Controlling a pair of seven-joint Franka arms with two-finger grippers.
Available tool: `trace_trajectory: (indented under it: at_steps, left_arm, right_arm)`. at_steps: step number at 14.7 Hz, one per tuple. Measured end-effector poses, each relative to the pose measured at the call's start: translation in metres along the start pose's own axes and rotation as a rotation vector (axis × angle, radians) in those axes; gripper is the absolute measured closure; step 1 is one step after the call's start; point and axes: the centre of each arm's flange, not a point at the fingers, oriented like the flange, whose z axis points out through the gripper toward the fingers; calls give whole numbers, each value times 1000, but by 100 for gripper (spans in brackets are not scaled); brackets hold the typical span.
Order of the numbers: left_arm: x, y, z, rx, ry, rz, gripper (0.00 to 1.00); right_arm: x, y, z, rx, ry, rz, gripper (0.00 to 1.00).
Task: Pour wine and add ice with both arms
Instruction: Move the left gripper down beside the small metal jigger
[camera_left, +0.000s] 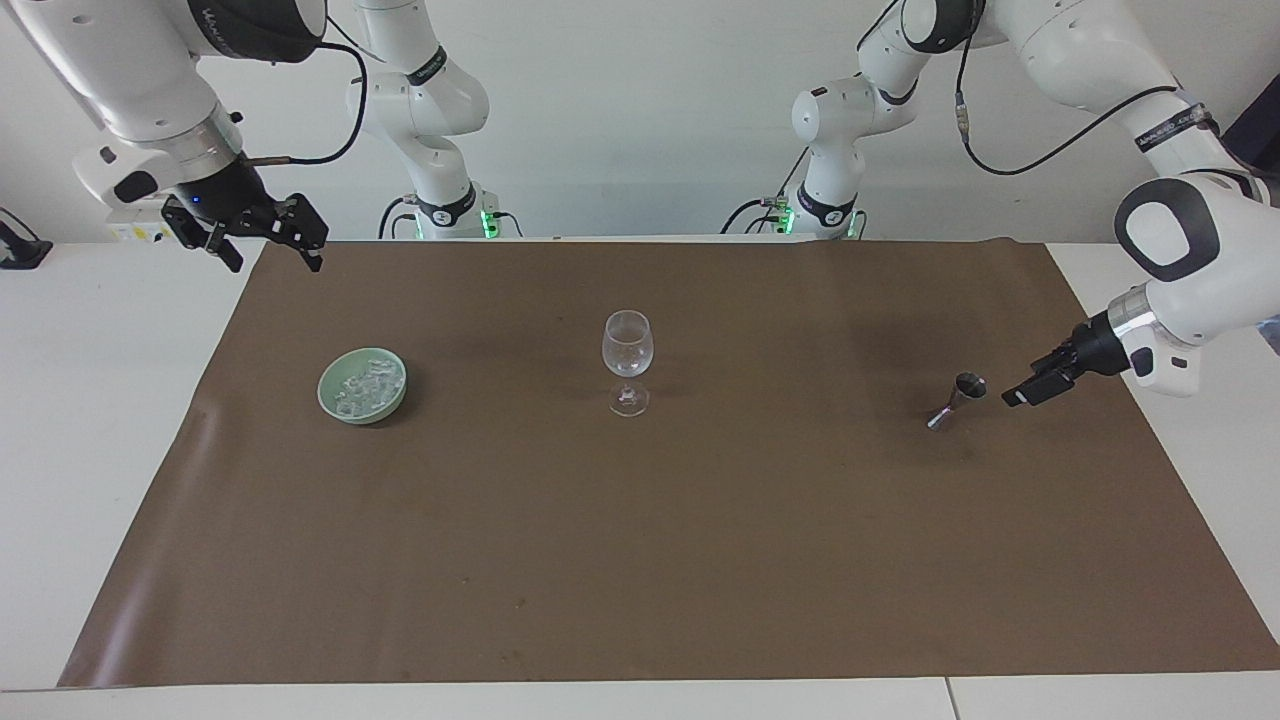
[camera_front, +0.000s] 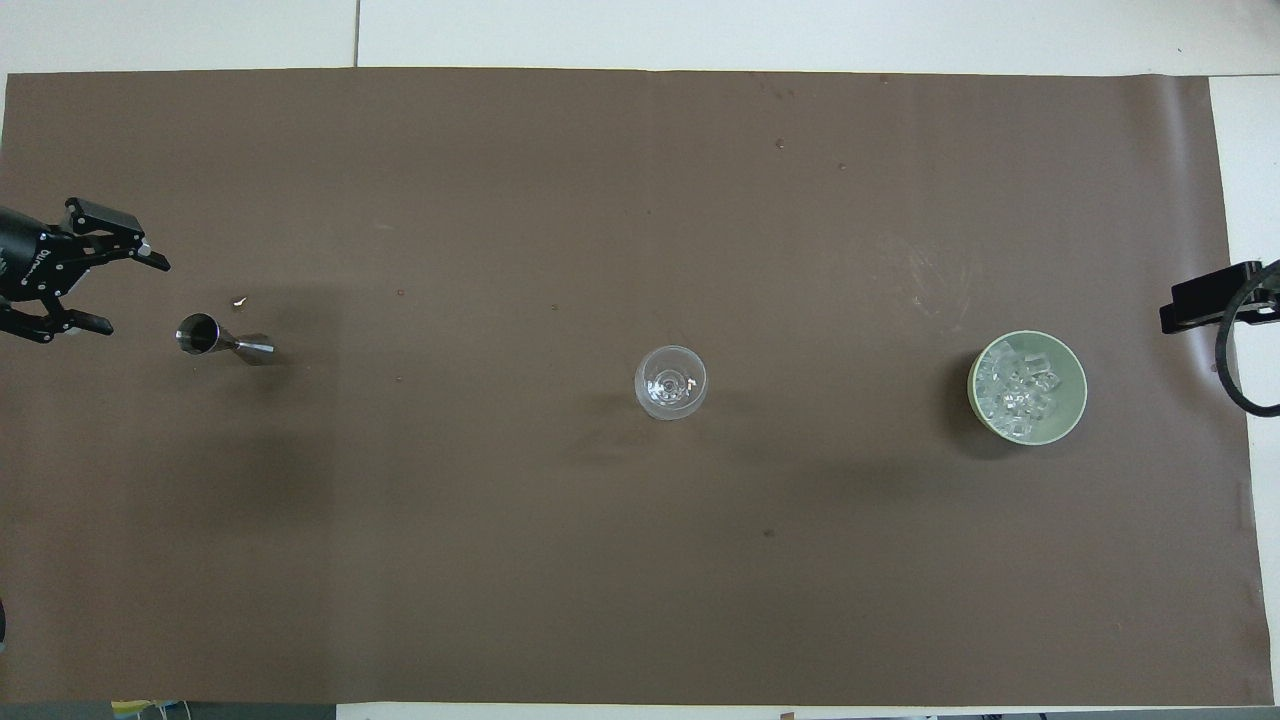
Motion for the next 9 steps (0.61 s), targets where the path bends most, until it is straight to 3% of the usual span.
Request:
trace_trajectory:
  at_steps: [2,9]
  left_arm:
    - [17,-8,4,-97,-40,-212,0]
    - [71,-52,34,-158,-127,-508,0]
  right_arm:
    - [0,0,0,0,0,0,0]
    - [0,0,0,0,0,0,0]
